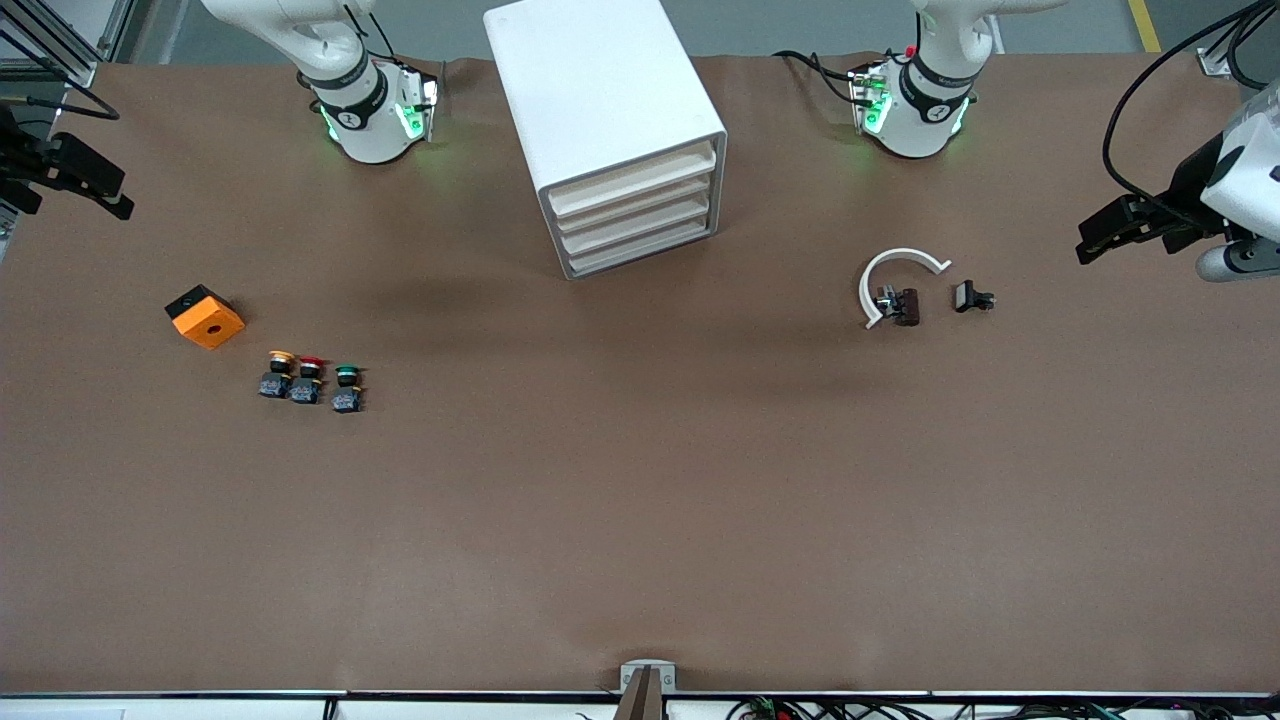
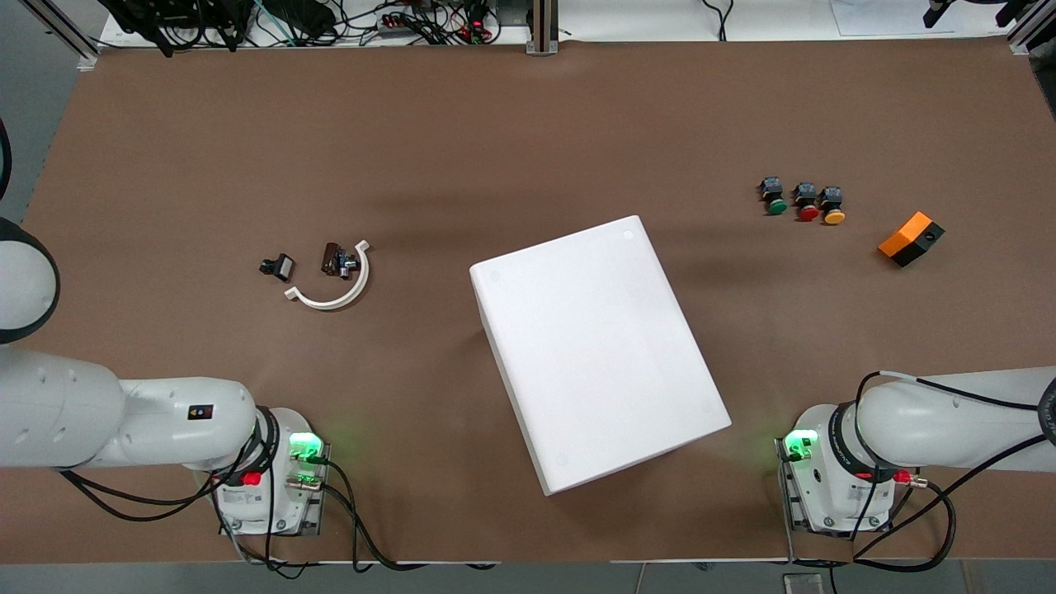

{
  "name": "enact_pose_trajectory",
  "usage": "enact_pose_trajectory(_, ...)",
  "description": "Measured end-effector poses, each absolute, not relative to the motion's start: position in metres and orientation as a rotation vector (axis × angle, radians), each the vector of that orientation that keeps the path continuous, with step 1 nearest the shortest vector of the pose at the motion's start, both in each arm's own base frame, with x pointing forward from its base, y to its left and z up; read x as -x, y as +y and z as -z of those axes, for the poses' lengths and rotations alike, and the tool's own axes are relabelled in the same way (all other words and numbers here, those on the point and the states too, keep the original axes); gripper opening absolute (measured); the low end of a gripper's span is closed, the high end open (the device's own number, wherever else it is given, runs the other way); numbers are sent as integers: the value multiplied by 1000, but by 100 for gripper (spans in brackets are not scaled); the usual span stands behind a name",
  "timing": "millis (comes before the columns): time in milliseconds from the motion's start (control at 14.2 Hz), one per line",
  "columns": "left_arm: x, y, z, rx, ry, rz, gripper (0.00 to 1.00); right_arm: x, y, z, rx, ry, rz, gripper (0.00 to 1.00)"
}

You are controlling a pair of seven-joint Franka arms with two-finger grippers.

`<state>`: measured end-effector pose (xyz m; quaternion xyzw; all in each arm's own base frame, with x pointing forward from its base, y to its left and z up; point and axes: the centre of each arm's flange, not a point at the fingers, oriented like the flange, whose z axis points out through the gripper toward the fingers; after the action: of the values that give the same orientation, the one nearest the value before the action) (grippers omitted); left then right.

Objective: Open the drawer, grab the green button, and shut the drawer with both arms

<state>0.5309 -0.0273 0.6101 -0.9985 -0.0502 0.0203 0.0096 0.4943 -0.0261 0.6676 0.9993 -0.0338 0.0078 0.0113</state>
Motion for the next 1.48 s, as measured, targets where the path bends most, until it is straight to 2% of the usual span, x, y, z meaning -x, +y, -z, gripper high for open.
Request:
enact_pose_trajectory(283, -522, -48, -614, 3065, -81, -85, 100, -497, -24, -670, -3116, -99, -35, 100)
enact_pose_trajectory(1483, -505, -41, -646, 3114, 25, -80, 100, -498, -21, -674, -3118, -89, -31, 100)
